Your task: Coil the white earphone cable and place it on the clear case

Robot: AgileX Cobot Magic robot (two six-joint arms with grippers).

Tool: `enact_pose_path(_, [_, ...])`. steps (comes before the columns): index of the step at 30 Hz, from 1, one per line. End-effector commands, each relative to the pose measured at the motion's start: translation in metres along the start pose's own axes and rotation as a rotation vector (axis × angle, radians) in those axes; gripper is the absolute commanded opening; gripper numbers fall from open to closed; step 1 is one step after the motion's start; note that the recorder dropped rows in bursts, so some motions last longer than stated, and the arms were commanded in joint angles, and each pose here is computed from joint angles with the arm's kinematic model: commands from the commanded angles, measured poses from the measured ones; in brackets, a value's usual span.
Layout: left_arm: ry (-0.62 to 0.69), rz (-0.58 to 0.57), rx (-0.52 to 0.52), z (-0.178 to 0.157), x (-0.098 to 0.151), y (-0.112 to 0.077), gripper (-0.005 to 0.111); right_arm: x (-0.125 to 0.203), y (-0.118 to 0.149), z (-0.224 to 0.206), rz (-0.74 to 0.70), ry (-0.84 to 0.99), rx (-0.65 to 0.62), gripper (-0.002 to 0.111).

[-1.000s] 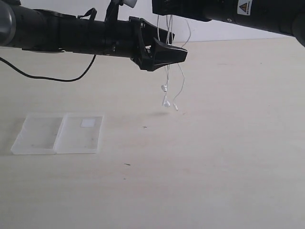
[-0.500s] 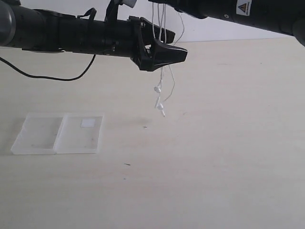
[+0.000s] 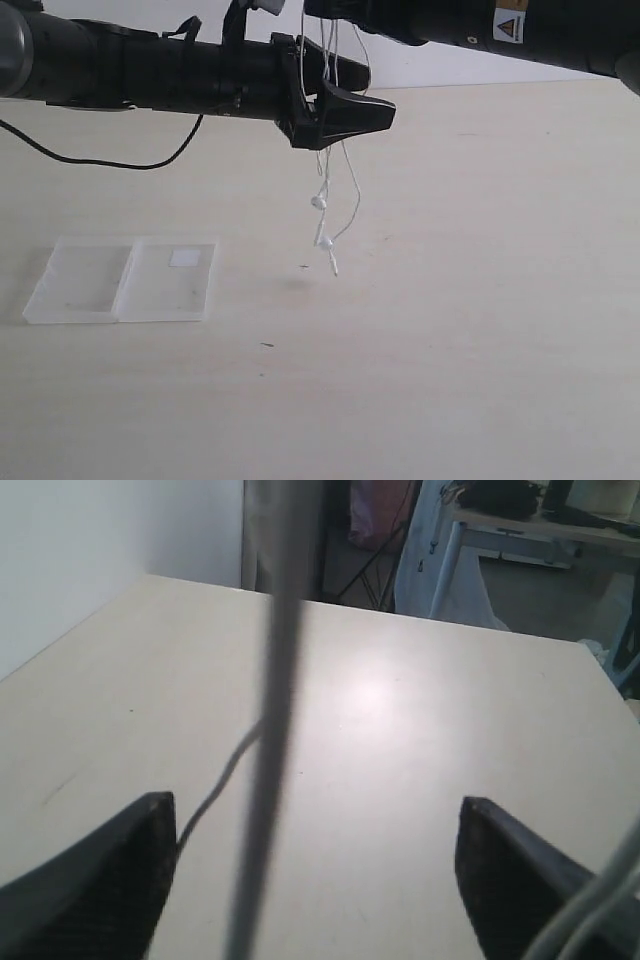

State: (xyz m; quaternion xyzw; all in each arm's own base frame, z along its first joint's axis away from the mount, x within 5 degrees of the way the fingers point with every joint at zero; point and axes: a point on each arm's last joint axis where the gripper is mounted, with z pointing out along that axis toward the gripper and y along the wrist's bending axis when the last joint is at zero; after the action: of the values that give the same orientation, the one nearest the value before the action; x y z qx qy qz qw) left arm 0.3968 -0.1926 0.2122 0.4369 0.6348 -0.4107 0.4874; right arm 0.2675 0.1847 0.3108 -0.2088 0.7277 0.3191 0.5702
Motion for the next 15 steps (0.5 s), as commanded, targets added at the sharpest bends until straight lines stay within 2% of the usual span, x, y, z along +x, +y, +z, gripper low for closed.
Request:
enact_pose_path(1, [-0.029,-0.010,0.026,0.0009,-0.0030,-0.0023,0.074,-0.0017,0.0004,0.0001,-0.018,-0.005,-0.001,0.000])
enact_pose_path(9, [-0.044,-0.009,0.053,0.0007,-0.0044,-0.0048,0.072,-0.0028,0.0018,0.0001,-0.024,-0.017,-0.017,0.000])
enact_pose_path(11, [-0.044,-0.009,0.053,0.0007,-0.0044,-0.0048,0.066,-0.0028,0.0018,0.0001,-0.027,-0.017,-0.017,0.000])
enact_pose_path(15, [-0.042,-0.009,0.050,0.0008,-0.0042,-0.0045,0.045,-0.0028,0.0018,0.0001,-0.027,-0.017,-0.017,0.000])
